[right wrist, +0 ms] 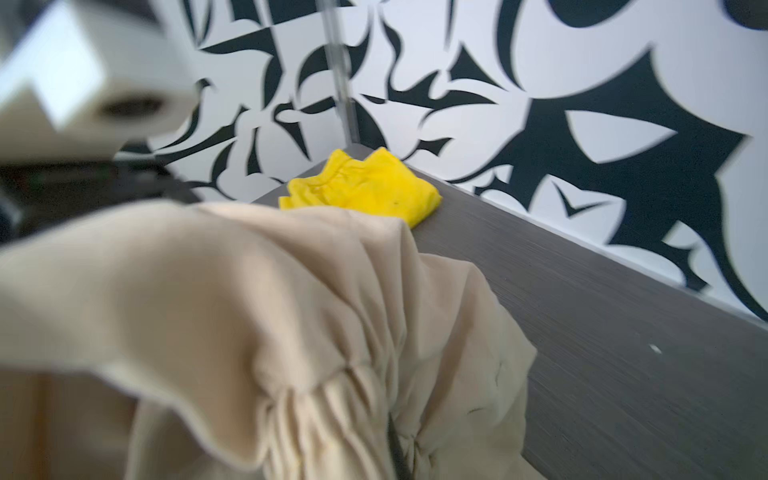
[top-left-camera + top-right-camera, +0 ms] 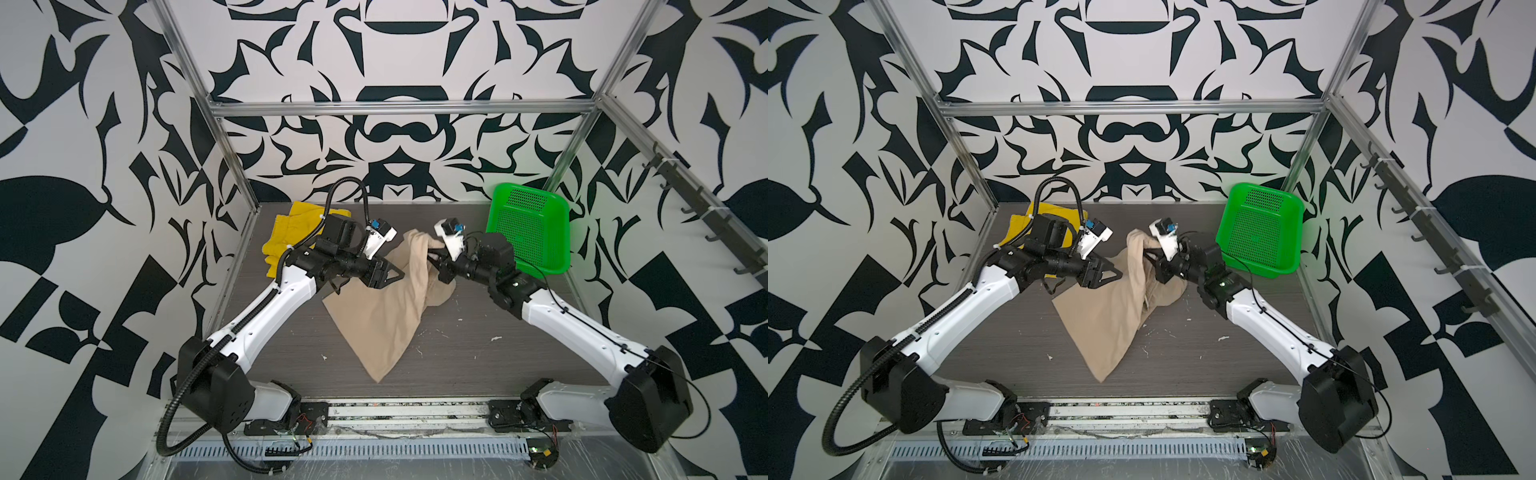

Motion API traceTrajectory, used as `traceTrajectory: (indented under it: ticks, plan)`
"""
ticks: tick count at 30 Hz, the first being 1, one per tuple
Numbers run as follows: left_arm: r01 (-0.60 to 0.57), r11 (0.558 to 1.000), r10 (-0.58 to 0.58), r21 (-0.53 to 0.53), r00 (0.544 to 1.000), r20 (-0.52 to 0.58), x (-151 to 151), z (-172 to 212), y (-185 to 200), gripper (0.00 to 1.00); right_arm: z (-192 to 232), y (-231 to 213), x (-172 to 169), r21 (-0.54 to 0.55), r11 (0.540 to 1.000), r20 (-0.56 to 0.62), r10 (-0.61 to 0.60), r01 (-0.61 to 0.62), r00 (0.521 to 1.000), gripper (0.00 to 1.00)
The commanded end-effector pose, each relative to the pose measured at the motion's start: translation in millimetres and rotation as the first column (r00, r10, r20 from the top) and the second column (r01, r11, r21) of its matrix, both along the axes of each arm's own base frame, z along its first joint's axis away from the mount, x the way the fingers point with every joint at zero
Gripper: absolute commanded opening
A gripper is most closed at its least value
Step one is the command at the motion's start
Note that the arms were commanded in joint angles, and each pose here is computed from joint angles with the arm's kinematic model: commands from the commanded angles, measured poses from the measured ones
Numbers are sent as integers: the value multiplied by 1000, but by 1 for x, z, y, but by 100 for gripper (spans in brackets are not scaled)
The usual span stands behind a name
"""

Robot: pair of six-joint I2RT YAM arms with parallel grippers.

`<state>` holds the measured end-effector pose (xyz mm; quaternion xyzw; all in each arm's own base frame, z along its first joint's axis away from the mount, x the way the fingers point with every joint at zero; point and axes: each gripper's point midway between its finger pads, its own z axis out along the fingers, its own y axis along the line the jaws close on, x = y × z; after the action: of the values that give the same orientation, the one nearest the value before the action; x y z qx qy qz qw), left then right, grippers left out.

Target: Fold and stack the shorts

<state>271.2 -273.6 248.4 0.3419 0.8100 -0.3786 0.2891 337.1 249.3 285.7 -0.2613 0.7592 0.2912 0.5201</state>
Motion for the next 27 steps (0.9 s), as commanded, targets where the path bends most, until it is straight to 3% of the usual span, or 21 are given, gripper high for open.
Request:
traceTrajectory:
  ticks: [1,4,8,11,18,27]
  plan:
    - [-157,981,157,111,988,12,9,-28,26,63,9,-34,17,-20,963,-157,-269,269,950,0]
    - [-194,971,197,142,980,-3,-6,-52,25,63,6,-41,27,-20,938,-204,-342,345,917,0]
    - [-206,955,201,213,979,44,-39,-82,8,65,3,-39,36,-5,925,-229,-371,379,900,0]
    - [-254,932,260,257,966,12,-53,-104,-2,65,-3,-38,41,-9,918,-262,-386,398,885,0]
    - [-379,898,393,224,919,-21,-67,-142,-52,70,-18,-37,49,35,877,-376,-434,480,819,0]
    - [-209,853,229,479,973,17,-104,-190,-92,73,-33,-46,69,-29,836,-375,-517,548,769,0]
